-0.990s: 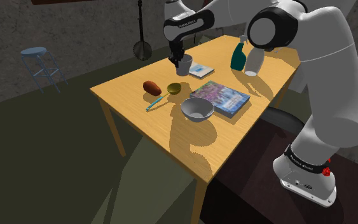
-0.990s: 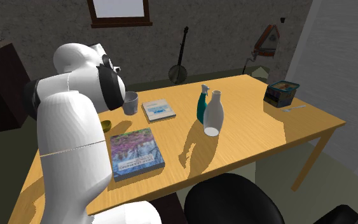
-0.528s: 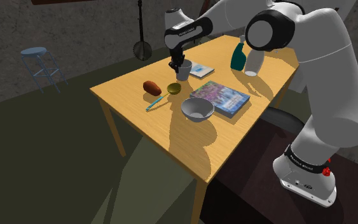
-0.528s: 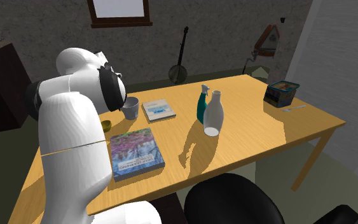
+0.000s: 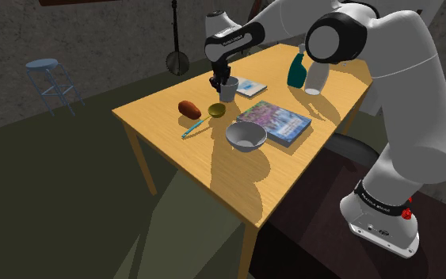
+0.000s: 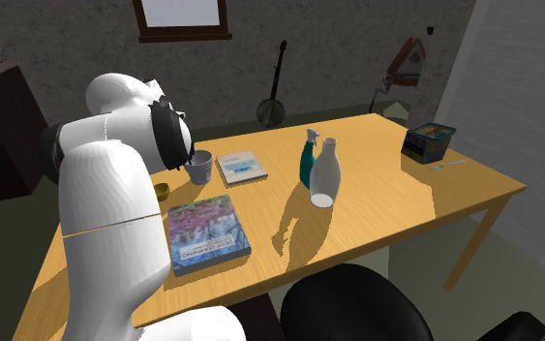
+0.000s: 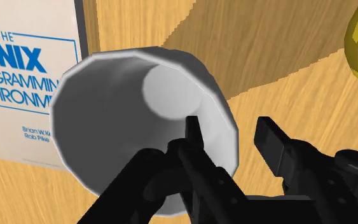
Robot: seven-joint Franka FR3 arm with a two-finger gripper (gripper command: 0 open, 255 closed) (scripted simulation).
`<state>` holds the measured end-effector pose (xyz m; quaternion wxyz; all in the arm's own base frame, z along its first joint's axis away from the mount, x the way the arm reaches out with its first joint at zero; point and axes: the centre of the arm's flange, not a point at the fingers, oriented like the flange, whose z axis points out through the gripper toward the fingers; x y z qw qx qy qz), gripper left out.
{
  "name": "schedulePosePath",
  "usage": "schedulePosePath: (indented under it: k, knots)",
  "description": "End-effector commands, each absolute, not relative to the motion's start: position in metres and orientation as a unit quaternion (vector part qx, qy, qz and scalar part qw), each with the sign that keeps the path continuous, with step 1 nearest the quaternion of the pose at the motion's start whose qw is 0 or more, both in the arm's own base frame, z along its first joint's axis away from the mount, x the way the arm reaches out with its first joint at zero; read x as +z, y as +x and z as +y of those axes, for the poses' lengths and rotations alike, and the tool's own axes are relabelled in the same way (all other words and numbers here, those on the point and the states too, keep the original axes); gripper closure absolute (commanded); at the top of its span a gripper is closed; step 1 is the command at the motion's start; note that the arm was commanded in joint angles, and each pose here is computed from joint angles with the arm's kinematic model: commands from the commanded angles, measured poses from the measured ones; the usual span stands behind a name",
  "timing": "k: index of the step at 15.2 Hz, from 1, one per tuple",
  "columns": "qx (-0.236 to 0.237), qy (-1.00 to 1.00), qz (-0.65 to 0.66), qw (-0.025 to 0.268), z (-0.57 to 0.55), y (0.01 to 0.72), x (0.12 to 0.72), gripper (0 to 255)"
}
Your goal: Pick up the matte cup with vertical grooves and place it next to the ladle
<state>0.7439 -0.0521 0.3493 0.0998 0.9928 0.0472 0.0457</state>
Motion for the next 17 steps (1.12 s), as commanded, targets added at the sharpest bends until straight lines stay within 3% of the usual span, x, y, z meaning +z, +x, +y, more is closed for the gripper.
schedulePosePath:
  k: [1,5,9,17]
  knots:
    - [0.046,0.993,0.047,0.100,-0.052,0.744,0.350,0]
    - [0.046,0.993,0.047,0.100,-0.052,0.744,0.350,0]
    - [0.046,0.993,0.047,0.100,-0.042,0.739,0.398,0]
    - [0.046,0.993,0.047,0.100,-0.042,0.739,0.398,0]
